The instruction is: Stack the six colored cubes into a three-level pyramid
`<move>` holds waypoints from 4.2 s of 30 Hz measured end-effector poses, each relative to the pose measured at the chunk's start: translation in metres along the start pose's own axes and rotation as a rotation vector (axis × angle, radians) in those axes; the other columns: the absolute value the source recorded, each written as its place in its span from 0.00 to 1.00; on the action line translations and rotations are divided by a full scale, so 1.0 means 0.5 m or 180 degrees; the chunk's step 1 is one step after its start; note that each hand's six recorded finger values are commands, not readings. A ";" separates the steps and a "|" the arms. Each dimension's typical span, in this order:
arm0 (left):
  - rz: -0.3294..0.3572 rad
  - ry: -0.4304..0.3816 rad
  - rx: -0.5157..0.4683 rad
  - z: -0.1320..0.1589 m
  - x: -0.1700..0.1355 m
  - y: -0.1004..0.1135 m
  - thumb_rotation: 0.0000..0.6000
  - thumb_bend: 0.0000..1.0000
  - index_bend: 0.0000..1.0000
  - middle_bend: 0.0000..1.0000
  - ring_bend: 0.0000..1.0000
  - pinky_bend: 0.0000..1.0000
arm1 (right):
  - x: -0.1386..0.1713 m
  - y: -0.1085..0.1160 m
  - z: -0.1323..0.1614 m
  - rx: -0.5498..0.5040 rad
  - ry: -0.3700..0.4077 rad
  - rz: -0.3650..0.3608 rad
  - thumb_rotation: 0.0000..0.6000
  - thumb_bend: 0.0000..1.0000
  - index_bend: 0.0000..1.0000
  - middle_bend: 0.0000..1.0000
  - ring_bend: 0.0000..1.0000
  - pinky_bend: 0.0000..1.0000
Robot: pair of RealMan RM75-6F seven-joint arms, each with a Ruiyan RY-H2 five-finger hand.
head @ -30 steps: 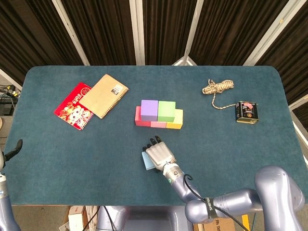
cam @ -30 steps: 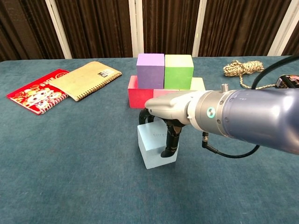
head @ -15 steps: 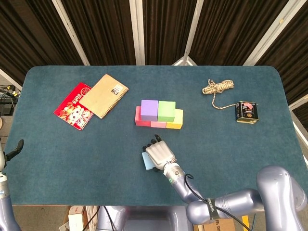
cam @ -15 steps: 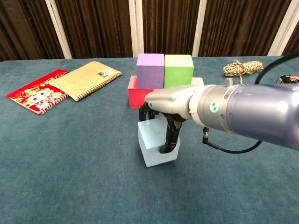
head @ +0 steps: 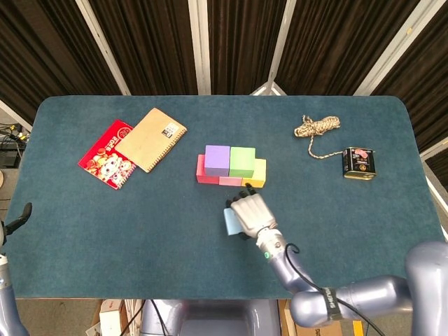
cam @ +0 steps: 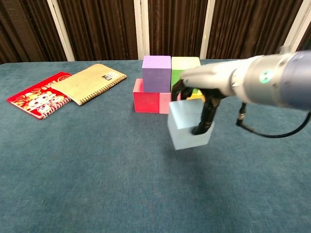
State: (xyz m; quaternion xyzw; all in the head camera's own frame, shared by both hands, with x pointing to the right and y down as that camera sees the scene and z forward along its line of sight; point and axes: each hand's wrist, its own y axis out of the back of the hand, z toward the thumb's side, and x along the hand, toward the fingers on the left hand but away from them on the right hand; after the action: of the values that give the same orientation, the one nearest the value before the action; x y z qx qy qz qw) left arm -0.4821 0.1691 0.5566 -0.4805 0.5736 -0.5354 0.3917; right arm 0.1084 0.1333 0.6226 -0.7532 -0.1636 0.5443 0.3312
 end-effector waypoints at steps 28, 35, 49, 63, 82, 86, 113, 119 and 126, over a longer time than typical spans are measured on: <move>0.0011 -0.0010 0.0169 -0.006 0.002 0.005 1.00 0.31 0.08 0.10 0.00 0.00 | 0.068 0.209 -0.200 0.0053 -0.0928 -0.0075 1.00 0.24 0.35 0.37 0.20 0.00; -0.0073 -0.0063 0.0340 -0.008 0.002 -0.001 1.00 0.31 0.08 0.10 0.00 0.00 | 0.033 0.268 -0.182 -0.0100 -0.1141 0.0150 1.00 0.24 0.35 0.37 0.20 0.00; -0.0505 0.0054 0.0799 -0.035 0.008 -0.031 1.00 0.31 0.09 0.11 0.00 0.00 | -0.026 0.405 -0.077 -0.0362 -0.0880 -0.0013 1.00 0.24 0.36 0.37 0.20 0.00; -0.0778 0.0185 0.0898 -0.046 0.011 -0.052 1.00 0.32 0.10 0.12 0.00 0.00 | -0.069 0.397 0.018 -0.0299 -0.0686 -0.0047 1.00 0.24 0.36 0.37 0.21 0.00; -0.0892 0.0222 0.0843 -0.049 0.009 -0.050 1.00 0.32 0.09 0.12 0.00 0.00 | -0.144 0.380 0.038 -0.0167 -0.0813 -0.0129 1.00 0.24 0.38 0.37 0.22 0.00; -0.0881 0.0217 0.0846 -0.047 0.008 -0.050 1.00 0.32 0.09 0.12 0.00 0.00 | -0.159 0.375 0.031 -0.0235 -0.0823 -0.0135 1.00 0.24 0.38 0.37 0.22 0.00; -0.0852 0.0261 0.0888 -0.054 0.011 -0.049 1.00 0.32 0.09 0.12 0.00 0.00 | -0.213 0.344 0.038 -0.0321 -0.0738 0.0019 1.00 0.24 0.38 0.37 0.22 0.00; -0.0854 0.0263 0.0896 -0.054 0.010 -0.050 1.00 0.32 0.09 0.11 0.00 0.00 | -0.219 0.339 0.026 -0.0345 -0.0739 0.0035 1.00 0.24 0.38 0.37 0.22 0.00; -0.0844 0.0274 0.0907 -0.054 0.010 -0.050 1.00 0.32 0.09 0.11 0.00 0.00 | -0.220 0.338 0.014 -0.0343 -0.0756 0.0050 1.00 0.24 0.38 0.37 0.22 0.00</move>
State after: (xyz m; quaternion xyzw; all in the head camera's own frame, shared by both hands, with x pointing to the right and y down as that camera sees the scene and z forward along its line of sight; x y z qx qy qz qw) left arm -0.5061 0.1716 0.5847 -0.4682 0.4399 -0.6781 0.3570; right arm 0.0438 -0.0540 0.5853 -0.7014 -0.2247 0.6227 0.2642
